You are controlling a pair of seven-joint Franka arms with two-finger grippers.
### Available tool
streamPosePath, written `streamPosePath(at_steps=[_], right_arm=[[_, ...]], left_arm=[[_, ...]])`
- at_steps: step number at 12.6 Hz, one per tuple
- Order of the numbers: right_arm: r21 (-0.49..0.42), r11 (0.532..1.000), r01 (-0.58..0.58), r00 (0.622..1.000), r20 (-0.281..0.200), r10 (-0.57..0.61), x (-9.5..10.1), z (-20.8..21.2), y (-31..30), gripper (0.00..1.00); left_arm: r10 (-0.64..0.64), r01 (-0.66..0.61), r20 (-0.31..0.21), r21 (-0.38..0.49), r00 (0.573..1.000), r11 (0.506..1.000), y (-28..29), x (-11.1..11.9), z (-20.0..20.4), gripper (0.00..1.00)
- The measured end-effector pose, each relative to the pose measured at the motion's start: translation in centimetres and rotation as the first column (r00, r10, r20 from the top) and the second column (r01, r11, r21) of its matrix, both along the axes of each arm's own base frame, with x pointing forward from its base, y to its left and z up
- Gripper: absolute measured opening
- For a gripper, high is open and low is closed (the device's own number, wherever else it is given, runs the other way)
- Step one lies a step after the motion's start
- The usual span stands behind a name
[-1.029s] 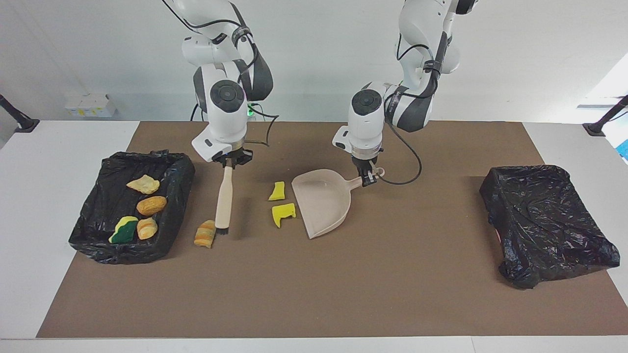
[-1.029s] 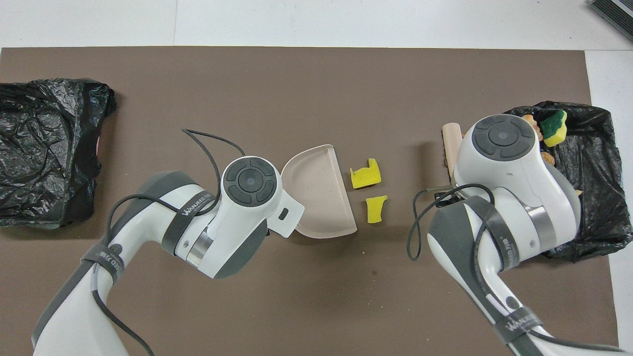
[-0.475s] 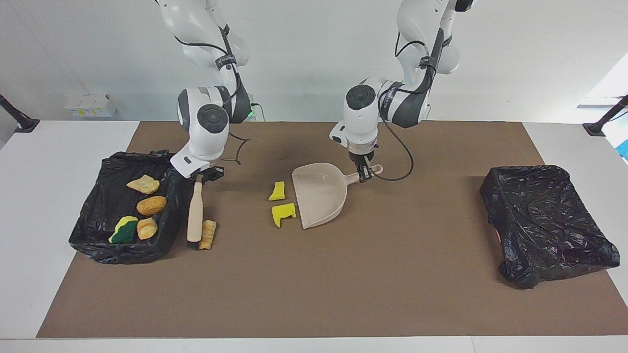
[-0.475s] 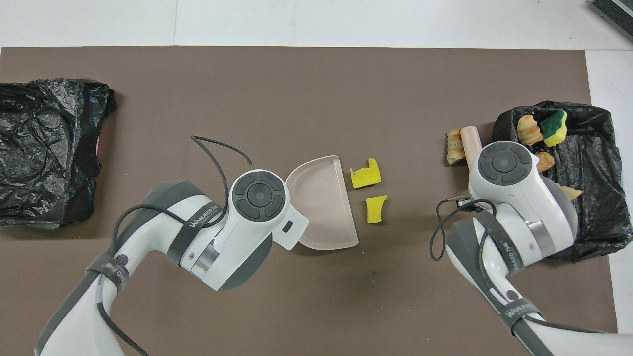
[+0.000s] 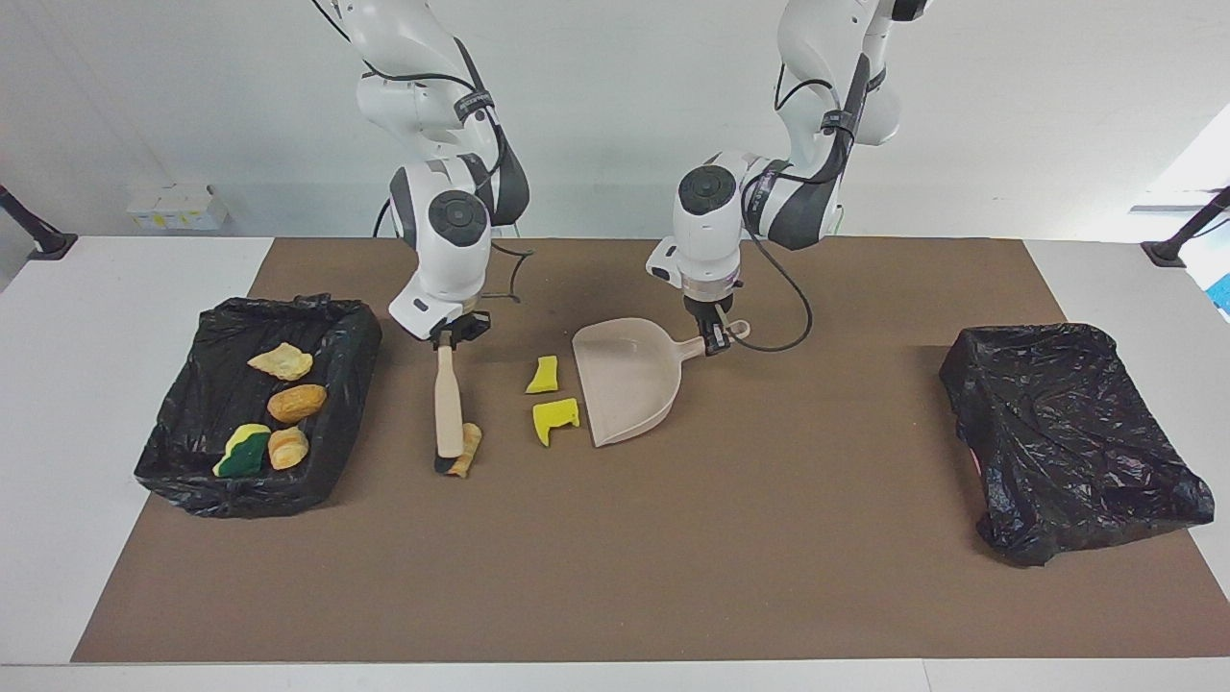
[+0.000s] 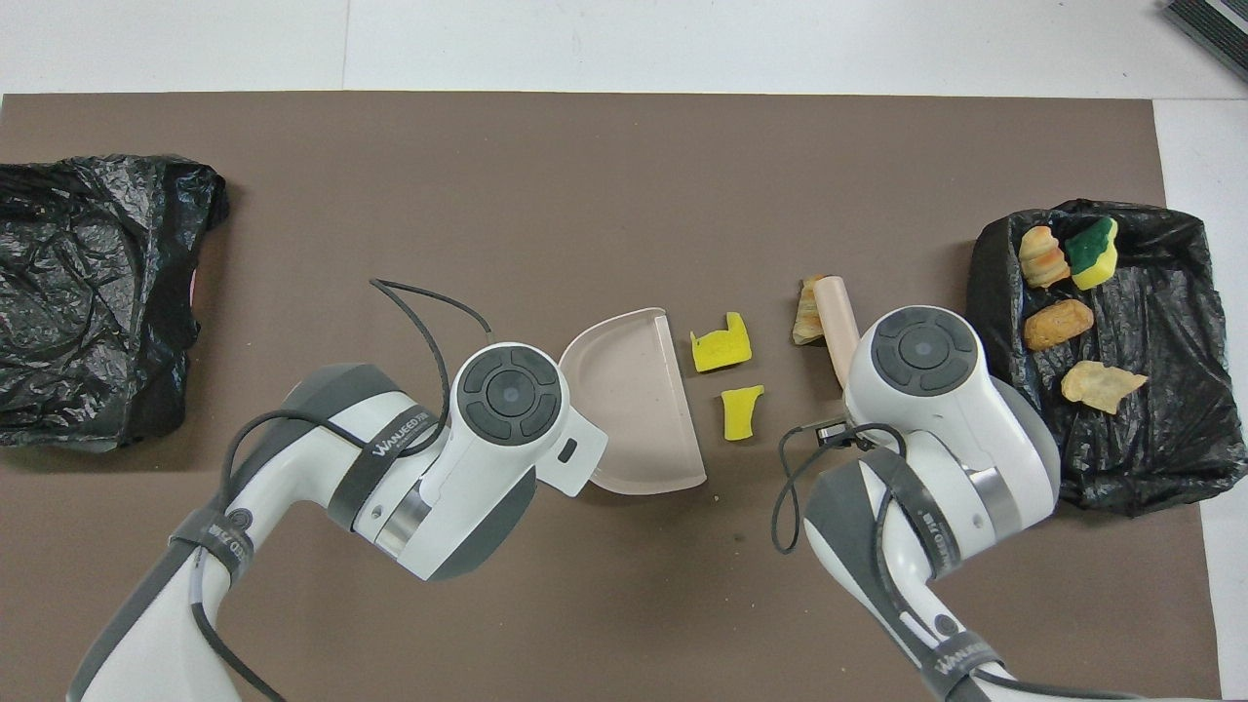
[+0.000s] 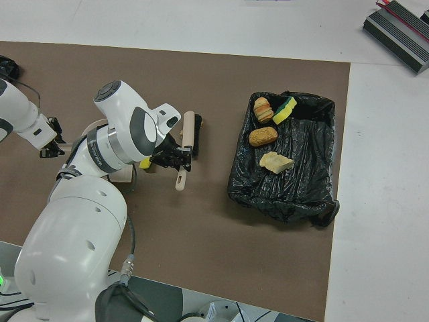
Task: Sweep and dump trash in bin
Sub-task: 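Sweep the sponge and bread pieces into the dustpan with the right gripper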
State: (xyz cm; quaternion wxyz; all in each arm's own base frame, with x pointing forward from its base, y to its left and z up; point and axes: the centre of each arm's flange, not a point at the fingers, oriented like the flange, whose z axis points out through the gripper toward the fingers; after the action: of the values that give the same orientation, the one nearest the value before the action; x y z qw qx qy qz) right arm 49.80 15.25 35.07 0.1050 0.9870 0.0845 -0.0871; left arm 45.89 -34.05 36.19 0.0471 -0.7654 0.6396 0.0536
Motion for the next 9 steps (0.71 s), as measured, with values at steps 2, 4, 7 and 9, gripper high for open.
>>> streamPosePath(at_steps=[2, 4, 7, 9], right_arm=[[0.098, 0.995, -0.013, 0.999, -0.031, 0.016, -0.6, 0.4, 2.4, 0.26], [0.122, 0.992, -0.040, 0.997, -0.057, 0.047, -0.4, 2.0, 3.5, 0.26], [0.132, 0.988, -0.076, 0.992, -0.093, 0.088, 1.3, 5.3, 1.0, 0.26], [0.149, 0.987, -0.061, 0.992, -0.096, 0.076, 2.3, 5.0, -3.3, 0.26]], left_arm=[[0.010, -0.010, 0.002, 0.000, 1.000, 1.000, 0.1, -0.3, -0.2, 0.32], [0.012, -0.012, 0.004, -0.002, 1.000, 1.000, 0.1, -0.3, -0.2, 0.32], [0.014, -0.014, 0.005, -0.002, 1.000, 1.000, 0.1, -0.3, -0.2, 0.32], [0.014, -0.014, 0.006, -0.003, 1.000, 1.000, 0.1, -0.3, -0.2, 0.32]])
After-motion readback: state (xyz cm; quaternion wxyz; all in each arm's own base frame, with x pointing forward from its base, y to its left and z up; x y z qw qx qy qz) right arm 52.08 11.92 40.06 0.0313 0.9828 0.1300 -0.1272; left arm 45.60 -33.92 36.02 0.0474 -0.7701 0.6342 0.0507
